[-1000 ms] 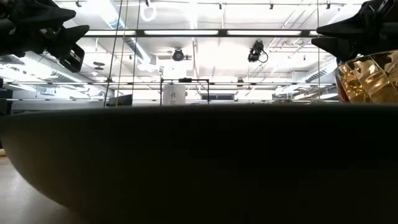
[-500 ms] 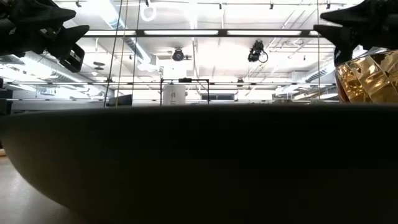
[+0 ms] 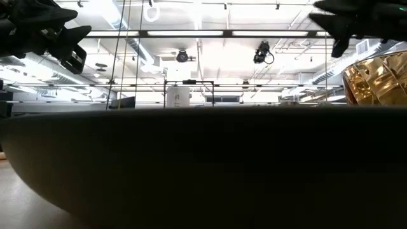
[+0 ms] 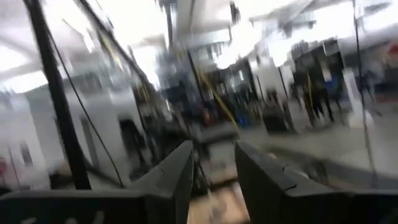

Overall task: Pick and place plate/cup/fork/spoon on tray
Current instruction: Put the orange cup on the black tray

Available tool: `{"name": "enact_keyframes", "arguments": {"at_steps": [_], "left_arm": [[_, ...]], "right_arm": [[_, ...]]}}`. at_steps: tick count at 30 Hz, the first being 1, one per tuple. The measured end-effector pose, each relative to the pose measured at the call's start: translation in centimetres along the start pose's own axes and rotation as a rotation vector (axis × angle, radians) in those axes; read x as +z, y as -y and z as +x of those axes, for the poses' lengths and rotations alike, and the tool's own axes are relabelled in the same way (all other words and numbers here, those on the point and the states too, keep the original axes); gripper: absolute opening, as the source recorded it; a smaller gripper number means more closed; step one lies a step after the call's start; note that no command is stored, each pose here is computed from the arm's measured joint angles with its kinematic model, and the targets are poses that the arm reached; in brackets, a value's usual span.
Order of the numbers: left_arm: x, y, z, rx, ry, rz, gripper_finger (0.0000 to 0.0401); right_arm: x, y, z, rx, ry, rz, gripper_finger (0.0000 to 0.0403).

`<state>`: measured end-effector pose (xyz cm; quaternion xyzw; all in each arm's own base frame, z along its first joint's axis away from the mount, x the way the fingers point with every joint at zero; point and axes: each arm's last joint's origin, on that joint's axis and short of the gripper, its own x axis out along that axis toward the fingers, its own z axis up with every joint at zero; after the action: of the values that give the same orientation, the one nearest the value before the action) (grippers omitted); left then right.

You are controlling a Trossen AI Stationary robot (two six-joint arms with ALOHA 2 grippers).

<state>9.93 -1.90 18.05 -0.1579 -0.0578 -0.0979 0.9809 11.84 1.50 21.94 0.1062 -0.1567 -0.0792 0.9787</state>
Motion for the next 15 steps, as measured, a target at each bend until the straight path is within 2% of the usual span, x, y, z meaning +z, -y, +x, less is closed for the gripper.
{"name": "enact_keyframes", "arguments": {"at_steps": [7,12,15], "left_arm": [[0.0,0.0,0.0,0.0,0.0,0.0,0.0142],[0.0,0.0,0.0,0.001,-0.001,0.0,0.0142],[0.0,0.0,0.0,0.002,-0.004,0.0,0.0142]], "right_arm": [[0.7,-1.1,3.0,-0.142,-0.541,0.008,0.0119],[0.5,-2.8,4.6,-0.146,-0.805,-0.021,0.0119],[0.8,-4.0,5.5,-0.136,-0.902,-0.054,0.0119]]}}
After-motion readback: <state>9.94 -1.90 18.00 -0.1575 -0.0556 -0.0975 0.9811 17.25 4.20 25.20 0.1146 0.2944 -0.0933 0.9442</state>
